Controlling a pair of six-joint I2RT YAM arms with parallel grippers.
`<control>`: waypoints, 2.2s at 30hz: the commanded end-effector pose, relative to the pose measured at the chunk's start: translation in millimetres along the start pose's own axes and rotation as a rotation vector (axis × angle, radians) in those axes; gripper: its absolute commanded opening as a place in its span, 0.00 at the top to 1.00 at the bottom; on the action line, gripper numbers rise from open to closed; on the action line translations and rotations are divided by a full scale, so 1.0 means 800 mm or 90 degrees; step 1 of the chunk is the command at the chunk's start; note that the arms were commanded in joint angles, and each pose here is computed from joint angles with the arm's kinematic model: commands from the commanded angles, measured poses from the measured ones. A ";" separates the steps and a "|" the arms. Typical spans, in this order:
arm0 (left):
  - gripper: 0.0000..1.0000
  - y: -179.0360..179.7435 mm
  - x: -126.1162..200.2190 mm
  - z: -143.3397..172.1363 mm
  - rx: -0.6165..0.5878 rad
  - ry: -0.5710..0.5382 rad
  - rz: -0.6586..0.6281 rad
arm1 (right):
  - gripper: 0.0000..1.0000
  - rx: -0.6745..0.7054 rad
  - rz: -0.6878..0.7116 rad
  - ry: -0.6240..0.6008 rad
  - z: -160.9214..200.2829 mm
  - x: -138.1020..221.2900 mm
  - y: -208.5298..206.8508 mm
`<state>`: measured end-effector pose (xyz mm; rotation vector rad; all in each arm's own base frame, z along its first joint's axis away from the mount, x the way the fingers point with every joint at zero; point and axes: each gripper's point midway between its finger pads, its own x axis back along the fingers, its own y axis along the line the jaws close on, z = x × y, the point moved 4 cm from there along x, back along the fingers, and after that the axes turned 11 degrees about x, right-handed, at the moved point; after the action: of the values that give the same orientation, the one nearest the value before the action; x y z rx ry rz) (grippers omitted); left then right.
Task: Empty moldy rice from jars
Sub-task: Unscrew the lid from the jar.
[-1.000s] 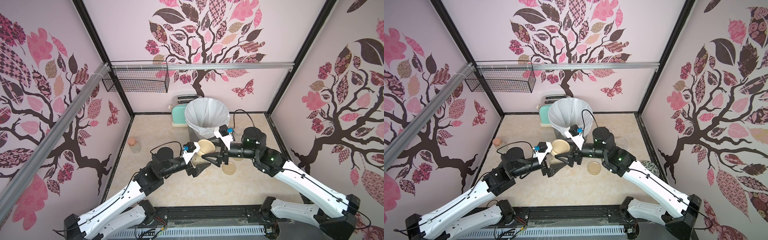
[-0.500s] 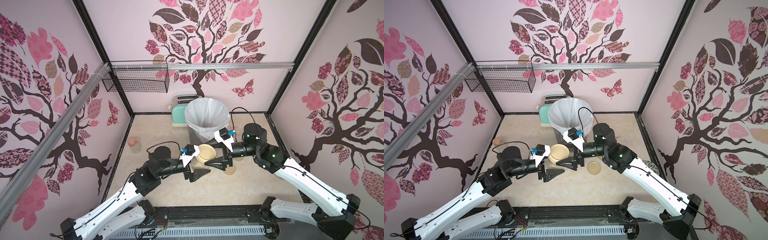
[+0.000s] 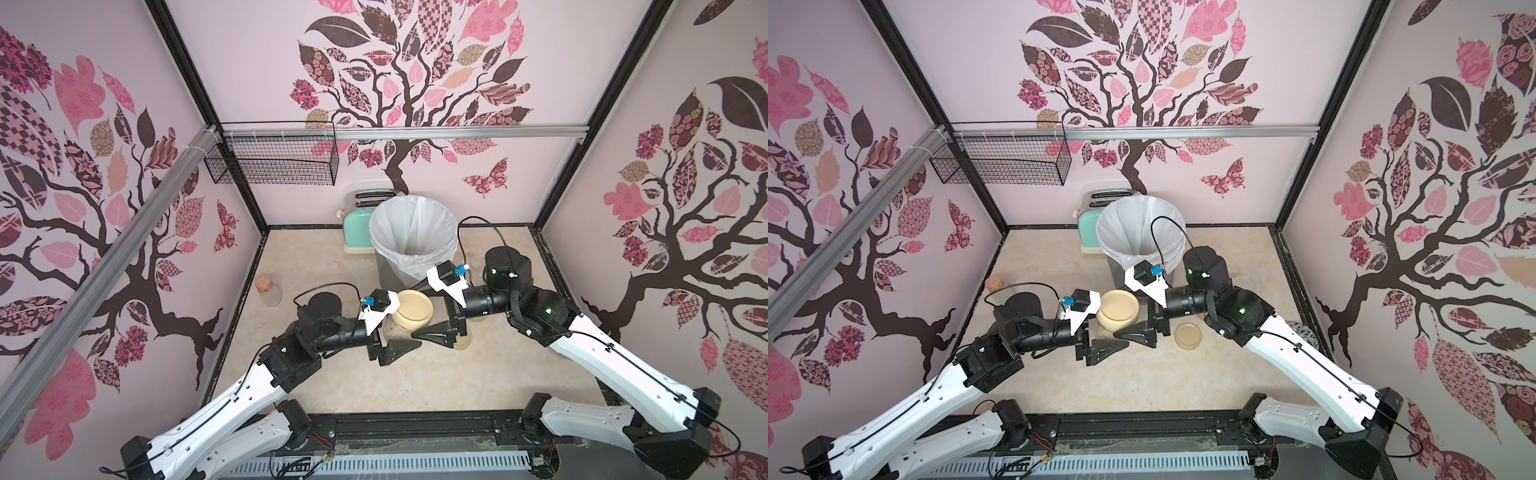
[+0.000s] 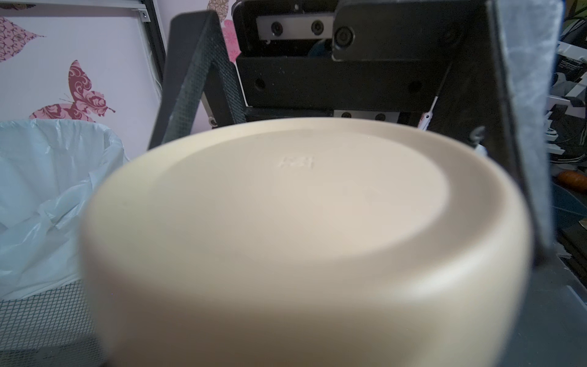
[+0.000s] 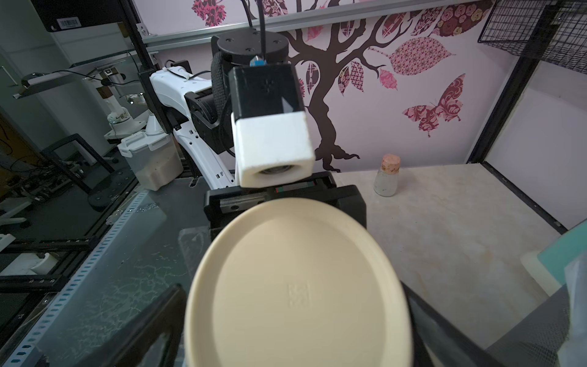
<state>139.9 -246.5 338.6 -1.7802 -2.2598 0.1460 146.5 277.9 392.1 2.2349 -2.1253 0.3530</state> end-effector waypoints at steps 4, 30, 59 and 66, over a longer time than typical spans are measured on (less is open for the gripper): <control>0.24 -0.009 0.017 -0.054 -0.049 -0.108 -0.010 | 0.01 -0.010 0.034 0.013 -0.005 0.012 0.005; 0.24 0.042 0.010 -0.036 -0.042 -0.106 -0.158 | 0.01 -0.183 0.242 0.056 -0.007 0.047 -0.026; 0.26 0.079 -0.007 -0.033 -0.038 -0.123 -0.256 | 0.00 -0.225 0.394 0.067 0.005 0.007 -0.068; 0.26 0.079 -0.011 -0.034 -0.037 -0.121 -0.250 | 0.00 -0.220 0.383 0.071 0.006 0.001 -0.069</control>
<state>209.0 -239.4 310.9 -1.2681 -2.6140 0.0909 203.2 276.1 391.5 1.3122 -2.5156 0.1075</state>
